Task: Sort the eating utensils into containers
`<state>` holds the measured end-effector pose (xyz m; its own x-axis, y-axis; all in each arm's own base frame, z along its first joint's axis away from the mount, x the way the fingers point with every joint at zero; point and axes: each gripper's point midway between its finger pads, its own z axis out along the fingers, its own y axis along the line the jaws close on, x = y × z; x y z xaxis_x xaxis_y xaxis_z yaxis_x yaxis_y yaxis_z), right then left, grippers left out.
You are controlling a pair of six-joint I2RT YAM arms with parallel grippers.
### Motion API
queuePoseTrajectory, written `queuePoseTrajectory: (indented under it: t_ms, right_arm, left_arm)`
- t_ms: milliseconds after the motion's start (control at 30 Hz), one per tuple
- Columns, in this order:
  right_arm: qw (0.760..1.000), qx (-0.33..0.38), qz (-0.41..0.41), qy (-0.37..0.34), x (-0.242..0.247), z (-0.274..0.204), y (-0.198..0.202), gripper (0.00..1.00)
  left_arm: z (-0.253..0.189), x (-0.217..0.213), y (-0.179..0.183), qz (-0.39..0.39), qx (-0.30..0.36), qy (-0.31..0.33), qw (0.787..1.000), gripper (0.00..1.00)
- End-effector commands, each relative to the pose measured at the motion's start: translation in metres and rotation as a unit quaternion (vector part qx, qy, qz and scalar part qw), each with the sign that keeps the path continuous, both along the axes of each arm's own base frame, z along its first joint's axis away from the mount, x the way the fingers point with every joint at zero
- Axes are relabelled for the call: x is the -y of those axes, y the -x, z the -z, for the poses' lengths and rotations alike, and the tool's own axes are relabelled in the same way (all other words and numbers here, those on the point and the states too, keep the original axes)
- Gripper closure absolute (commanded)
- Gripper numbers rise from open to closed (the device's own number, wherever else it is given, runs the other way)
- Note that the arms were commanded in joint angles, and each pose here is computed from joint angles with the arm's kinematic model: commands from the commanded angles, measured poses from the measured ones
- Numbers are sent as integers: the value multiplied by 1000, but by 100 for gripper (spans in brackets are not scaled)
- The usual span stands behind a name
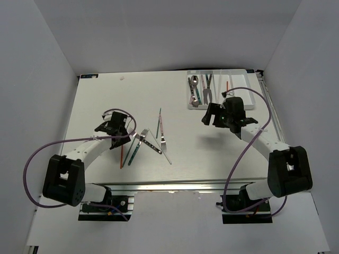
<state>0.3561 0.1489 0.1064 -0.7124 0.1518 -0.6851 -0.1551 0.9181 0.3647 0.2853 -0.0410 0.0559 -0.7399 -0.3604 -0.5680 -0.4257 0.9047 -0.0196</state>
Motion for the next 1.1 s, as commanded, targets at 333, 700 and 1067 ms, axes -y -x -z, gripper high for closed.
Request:
queuePoseTrajectory:
  t_ms: [333, 700, 1067]
  right_arm:
    - [997, 73, -10, -31, -7, -42, -1, 11]
    - [995, 89, -7, -33, -5, -54, 4, 11]
    - [995, 96, -12, -39, -6, -62, 7, 11]
  left_arm:
    - [64, -6, 41, -35, -96, 27, 994, 46]
    - [75, -23, 56, -73, -119, 2, 990, 60]
    - [82, -49, 60, -149, -85, 22, 985, 90]
